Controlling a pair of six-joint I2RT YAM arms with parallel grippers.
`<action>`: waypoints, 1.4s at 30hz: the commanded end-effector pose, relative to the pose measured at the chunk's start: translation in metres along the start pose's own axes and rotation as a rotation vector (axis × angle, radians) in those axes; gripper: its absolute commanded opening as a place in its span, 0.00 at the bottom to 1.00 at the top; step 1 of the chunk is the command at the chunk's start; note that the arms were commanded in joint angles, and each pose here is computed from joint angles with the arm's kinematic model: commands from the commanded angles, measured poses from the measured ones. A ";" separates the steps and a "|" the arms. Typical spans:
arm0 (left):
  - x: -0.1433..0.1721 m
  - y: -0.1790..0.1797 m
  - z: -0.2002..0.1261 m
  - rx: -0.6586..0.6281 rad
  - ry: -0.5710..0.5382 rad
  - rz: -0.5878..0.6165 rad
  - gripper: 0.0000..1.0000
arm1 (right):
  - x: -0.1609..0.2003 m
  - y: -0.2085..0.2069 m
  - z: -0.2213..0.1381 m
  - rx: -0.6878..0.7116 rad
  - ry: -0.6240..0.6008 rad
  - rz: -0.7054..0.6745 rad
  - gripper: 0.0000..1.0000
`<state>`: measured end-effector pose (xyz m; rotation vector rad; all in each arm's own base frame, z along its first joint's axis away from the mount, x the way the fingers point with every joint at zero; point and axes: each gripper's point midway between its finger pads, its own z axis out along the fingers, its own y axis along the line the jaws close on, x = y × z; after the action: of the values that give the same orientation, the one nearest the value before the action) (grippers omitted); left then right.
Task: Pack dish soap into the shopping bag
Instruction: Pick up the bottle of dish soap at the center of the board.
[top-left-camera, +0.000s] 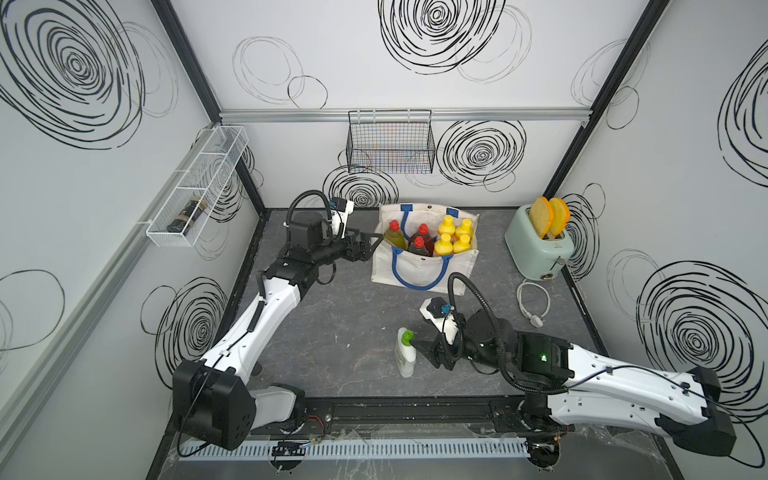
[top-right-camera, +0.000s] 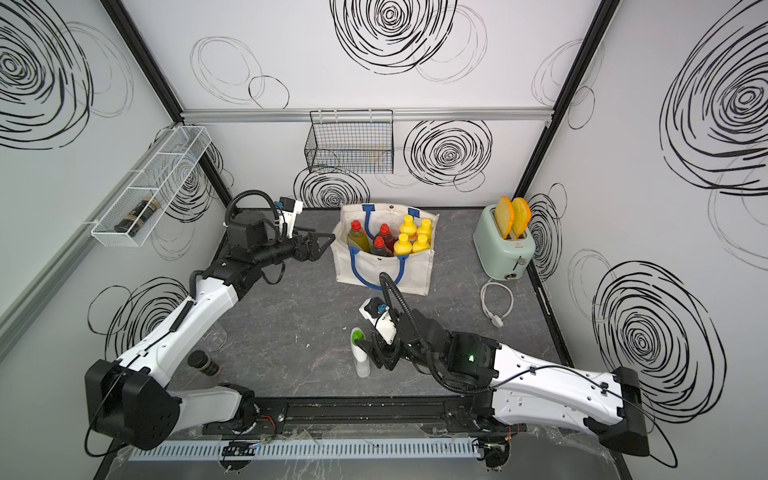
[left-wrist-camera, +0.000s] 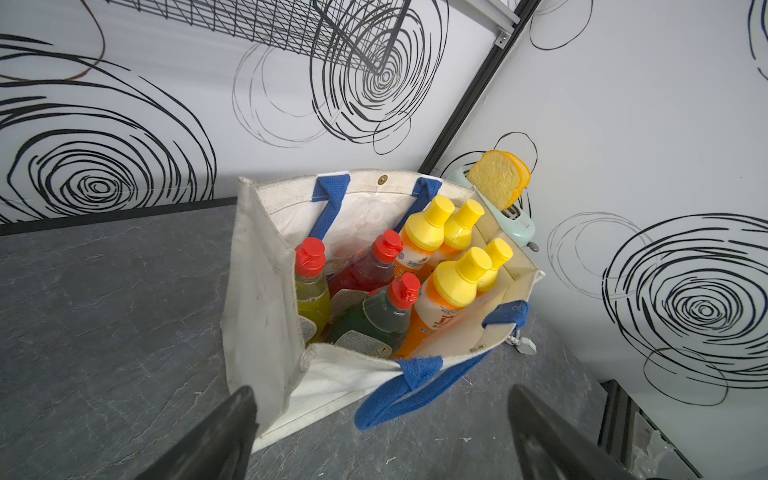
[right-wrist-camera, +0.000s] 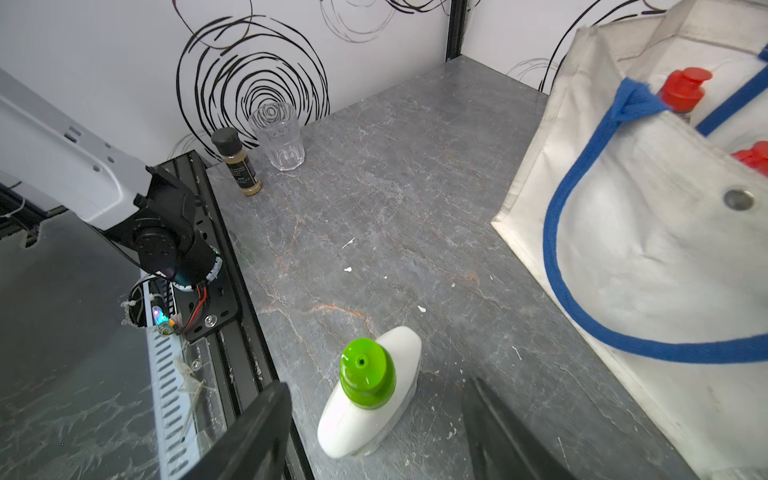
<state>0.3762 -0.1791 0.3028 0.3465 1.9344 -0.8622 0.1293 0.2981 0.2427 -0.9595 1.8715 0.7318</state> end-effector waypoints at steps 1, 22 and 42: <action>-0.005 -0.006 0.000 0.029 -0.023 0.018 0.96 | -0.001 0.002 0.009 -0.024 -0.013 0.006 0.70; -0.004 -0.006 0.002 0.036 -0.018 0.014 0.96 | 0.017 0.004 0.039 -0.078 0.057 0.007 0.64; -0.005 -0.008 0.000 0.038 -0.024 0.020 0.96 | 0.023 0.001 0.039 -0.073 0.071 0.018 0.39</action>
<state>0.3746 -0.1809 0.3031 0.3548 1.9336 -0.8767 0.1367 0.3224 0.1985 -1.0509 1.9477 0.7742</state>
